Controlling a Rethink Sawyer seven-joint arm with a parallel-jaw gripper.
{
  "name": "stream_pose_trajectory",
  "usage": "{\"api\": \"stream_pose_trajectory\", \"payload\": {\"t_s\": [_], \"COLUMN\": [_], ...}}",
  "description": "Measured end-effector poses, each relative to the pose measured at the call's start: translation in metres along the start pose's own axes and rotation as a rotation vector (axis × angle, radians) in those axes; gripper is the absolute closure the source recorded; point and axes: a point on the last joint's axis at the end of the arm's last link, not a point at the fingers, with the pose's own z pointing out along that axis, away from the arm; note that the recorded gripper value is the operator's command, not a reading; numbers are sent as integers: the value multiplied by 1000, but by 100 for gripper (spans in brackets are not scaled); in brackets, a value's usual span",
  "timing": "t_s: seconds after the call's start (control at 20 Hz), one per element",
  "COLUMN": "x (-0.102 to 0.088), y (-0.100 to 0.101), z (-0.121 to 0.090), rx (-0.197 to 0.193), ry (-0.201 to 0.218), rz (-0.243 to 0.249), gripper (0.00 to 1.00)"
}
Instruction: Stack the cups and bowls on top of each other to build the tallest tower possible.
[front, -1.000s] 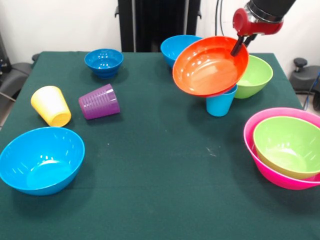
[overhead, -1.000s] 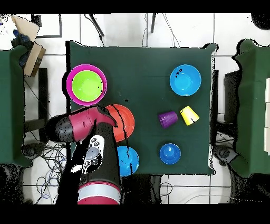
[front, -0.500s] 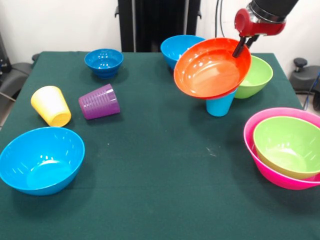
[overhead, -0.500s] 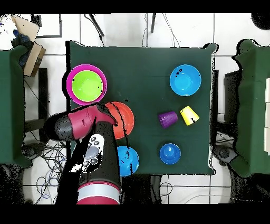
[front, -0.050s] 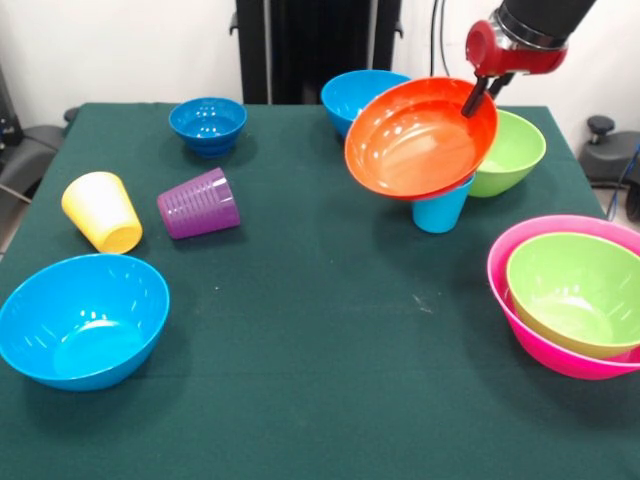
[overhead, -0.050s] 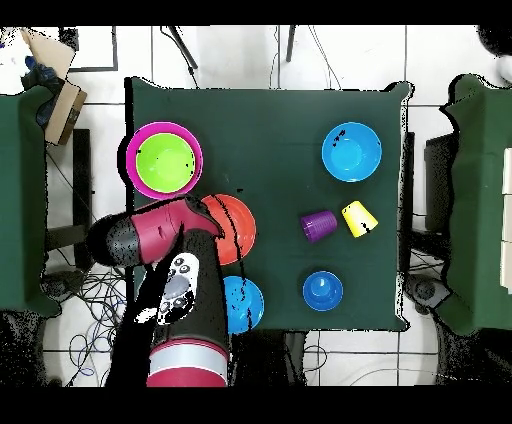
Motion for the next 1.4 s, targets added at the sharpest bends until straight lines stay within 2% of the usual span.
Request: {"api": "stream_pose_trajectory", "payload": {"t_s": [0.8, 1.4], "x": [1, -9], "y": [6, 8], "z": [0, -7], "rx": [3, 5], "ry": [5, -17], "rz": [2, 5], "gripper": [100, 100]}}
